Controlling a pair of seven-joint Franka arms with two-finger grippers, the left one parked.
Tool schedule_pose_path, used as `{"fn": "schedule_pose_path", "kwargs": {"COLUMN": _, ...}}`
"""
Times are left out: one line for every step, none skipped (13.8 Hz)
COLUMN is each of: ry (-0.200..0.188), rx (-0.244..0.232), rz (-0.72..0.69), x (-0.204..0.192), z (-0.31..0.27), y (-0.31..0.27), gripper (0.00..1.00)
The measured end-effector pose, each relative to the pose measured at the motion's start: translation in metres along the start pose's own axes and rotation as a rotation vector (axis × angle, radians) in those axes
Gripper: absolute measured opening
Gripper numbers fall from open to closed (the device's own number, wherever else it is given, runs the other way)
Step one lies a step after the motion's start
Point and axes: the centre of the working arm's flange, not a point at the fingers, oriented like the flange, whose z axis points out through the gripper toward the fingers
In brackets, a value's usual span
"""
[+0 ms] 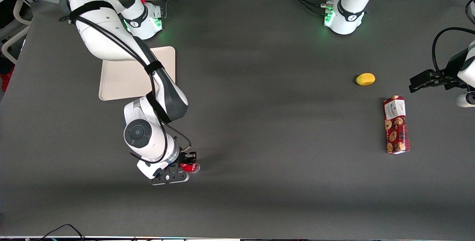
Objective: Place coke bottle on tray
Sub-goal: 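Close the right gripper around the bottle's body, then carry the held bottle over to the white tray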
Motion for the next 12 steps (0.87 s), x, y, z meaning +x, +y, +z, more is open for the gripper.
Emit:
{"fn": "schedule_pose_path", "kwargs": {"ry": -0.001, "rx": 0.0, "rz": 0.001, "x": 0.0, "z": 0.0, "y": 0.0, "gripper": 0.42}}
{"fn": "schedule_pose_path", "kwargs": {"ry": -0.009, "rx": -0.003, "rz": 0.001, "x": 0.0, "z": -0.001, "y": 0.001, "gripper": 0.42}}
{"fn": "schedule_pose_path", "kwargs": {"ry": -0.027, "rx": -0.011, "rz": 0.003, "x": -0.001, "z": -0.005, "y": 0.003, "gripper": 0.42}}
{"fn": "schedule_pose_path", "kwargs": {"ry": -0.039, "rx": -0.017, "rz": 0.005, "x": -0.001, "z": -0.016, "y": 0.004, "gripper": 0.42}}
{"fn": "schedule_pose_path", "kwargs": {"ry": -0.046, "rx": -0.022, "rz": 0.008, "x": -0.001, "z": -0.033, "y": 0.006, "gripper": 0.42}}
{"fn": "schedule_pose_path", "kwargs": {"ry": -0.05, "rx": -0.027, "rz": 0.008, "x": -0.001, "z": -0.054, "y": 0.009, "gripper": 0.42}}
{"fn": "schedule_pose_path", "kwargs": {"ry": -0.053, "rx": -0.032, "rz": 0.004, "x": -0.002, "z": -0.075, "y": 0.012, "gripper": 0.42}}
{"fn": "schedule_pose_path", "kwargs": {"ry": -0.061, "rx": -0.038, "rz": -0.008, "x": -0.004, "z": -0.096, "y": 0.019, "gripper": 0.42}}
{"fn": "schedule_pose_path", "kwargs": {"ry": -0.073, "rx": -0.045, "rz": -0.026, "x": -0.007, "z": -0.114, "y": 0.029, "gripper": 0.42}}
{"fn": "schedule_pose_path", "kwargs": {"ry": -0.084, "rx": -0.051, "rz": -0.045, "x": -0.011, "z": -0.127, "y": 0.042, "gripper": 0.42}}
{"fn": "schedule_pose_path", "kwargs": {"ry": -0.097, "rx": -0.057, "rz": -0.061, "x": -0.016, "z": -0.136, "y": 0.057, "gripper": 0.42}}
{"fn": "schedule_pose_path", "kwargs": {"ry": -0.115, "rx": -0.064, "rz": -0.08, "x": -0.025, "z": -0.142, "y": 0.071, "gripper": 0.42}}
